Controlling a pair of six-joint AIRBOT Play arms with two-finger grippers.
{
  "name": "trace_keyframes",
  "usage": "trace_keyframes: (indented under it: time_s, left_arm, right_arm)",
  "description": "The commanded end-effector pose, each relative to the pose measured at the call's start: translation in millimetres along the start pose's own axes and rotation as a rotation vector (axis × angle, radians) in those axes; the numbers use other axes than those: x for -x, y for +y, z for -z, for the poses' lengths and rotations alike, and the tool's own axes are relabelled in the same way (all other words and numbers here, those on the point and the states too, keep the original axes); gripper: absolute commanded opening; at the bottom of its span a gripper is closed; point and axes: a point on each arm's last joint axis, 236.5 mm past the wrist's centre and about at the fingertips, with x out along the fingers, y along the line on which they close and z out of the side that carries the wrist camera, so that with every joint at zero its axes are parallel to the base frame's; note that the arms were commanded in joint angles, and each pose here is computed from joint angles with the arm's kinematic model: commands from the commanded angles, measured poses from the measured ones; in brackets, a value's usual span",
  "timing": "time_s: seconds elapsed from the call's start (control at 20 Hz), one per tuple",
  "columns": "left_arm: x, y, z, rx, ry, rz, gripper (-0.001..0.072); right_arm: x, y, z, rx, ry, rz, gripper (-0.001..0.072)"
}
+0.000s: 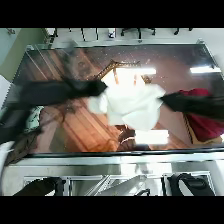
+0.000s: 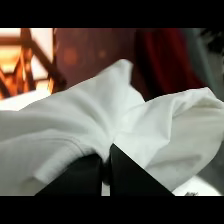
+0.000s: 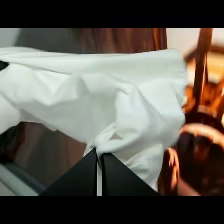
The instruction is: Fold the shirts.
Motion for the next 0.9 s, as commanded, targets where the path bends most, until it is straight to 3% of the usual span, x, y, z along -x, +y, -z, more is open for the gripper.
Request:
trace_keyframes:
  time_s: [0.0, 0.15, 0.35, 0.55, 0.85]
  left_arm:
    - [124.6, -67.4, -67.6, -0.113, -0.267, 0.077, 0.0018]
    - [176.0, -78.9, -74.0, -0.157, -0.329, 0.055, 0.0018]
    - [172.6, -30.0, -48.6, -0.104, -0.232, -0.079, 0.0018]
    - [95.9, 45.4, 28.3, 0.027, 0.051, -0.159, 0.0018]
    - [-18.8, 147.6, 226.7, 0.182, 0.586, -0.255, 0.0018]
  right_arm:
    - [100.4, 100.5, -68.1, 0.277, -0.279, -0.01, 0.002]
    - [133.3, 134.2, -88.9, 0.374, -0.376, -0.006, 0.0021]
    - [110.1, 102.0, -71.2, 0.339, -0.247, 0.045, 0.0021]
    - [46.2, 33.3, -12.7, 0.141, 0.007, 0.037, 0.0021]
    - [-41.5, -89.0, 163.9, -0.298, 0.321, 0.094, 0.0021]
